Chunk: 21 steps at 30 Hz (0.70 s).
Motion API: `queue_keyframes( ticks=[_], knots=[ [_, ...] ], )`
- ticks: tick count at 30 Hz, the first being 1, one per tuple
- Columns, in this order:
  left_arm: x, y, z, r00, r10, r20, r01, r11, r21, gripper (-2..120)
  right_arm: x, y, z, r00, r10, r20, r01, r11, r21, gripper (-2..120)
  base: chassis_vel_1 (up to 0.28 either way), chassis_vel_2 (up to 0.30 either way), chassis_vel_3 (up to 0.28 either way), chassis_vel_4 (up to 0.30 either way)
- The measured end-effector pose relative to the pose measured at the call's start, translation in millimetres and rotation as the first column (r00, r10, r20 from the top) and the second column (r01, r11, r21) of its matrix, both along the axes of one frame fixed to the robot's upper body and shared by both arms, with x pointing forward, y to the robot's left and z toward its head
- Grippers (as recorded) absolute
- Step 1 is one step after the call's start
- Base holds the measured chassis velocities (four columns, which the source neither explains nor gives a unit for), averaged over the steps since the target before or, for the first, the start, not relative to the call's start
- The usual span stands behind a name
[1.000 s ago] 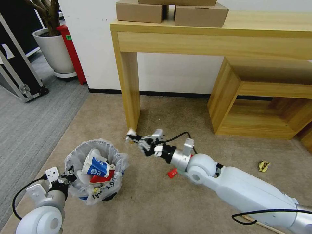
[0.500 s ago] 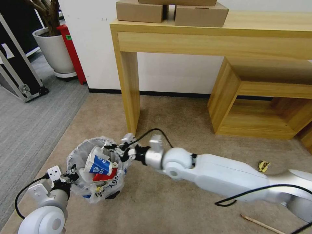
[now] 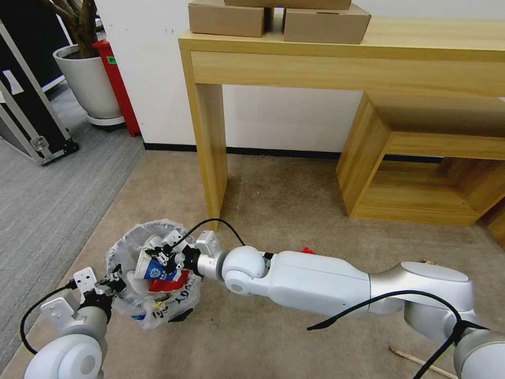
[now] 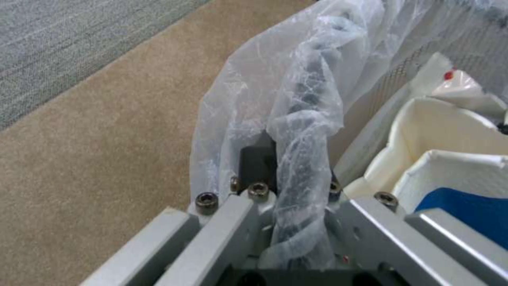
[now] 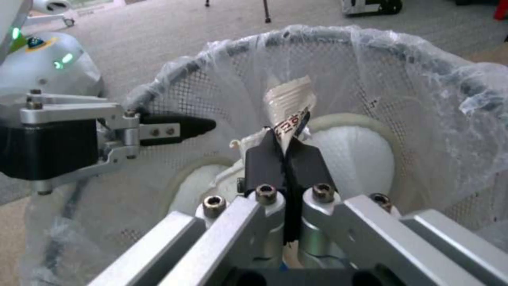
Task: Pick up the trash bin and place the garbage on the floor into it.
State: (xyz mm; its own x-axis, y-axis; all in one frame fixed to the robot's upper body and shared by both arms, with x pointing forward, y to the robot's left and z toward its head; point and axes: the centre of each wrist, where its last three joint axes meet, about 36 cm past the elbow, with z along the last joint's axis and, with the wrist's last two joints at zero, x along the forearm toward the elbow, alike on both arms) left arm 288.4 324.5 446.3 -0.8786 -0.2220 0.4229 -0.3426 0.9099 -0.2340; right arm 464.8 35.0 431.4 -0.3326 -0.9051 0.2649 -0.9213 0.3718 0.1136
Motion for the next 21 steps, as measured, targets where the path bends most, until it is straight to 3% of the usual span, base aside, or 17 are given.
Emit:
queue_keyframes(
  ticks=[2,4,9,13,21],
  knots=[
    [0,1,-1,1.000,0.001,-0.002,-0.001,1.000,0.001,1,0,0,0,1.000,-0.001,-0.001,0.001,1.000,0.000,2,0.000,0.000,0.000,0.000],
    [1,2,-2,1.000,0.001,-0.004,-0.001,1.000,0.002,1,0,-1,-1,1.000,-0.004,-0.001,0.004,1.000,0.003,13,0.000,0.000,0.000,0.000],
    [1,2,-3,1.000,0.002,-0.006,-0.002,1.000,0.003,1,0,-2,0,1.000,-0.007,0.002,0.007,1.000,0.013,25,0.000,0.000,0.000,0.000],
    [2,5,-7,1.000,0.007,-0.014,-0.007,1.000,0.005,1,2,-8,7,1.000,-0.011,0.006,0.011,0.999,0.043,46,0.000,0.000,0.000,0.000],
    [4,7,-8,1.000,0.009,-0.017,-0.009,1.000,0.008,1,2,-19,16,1.000,-0.009,0.000,0.009,0.995,0.098,68,0.000,0.000,0.000,0.000]
  ],
)
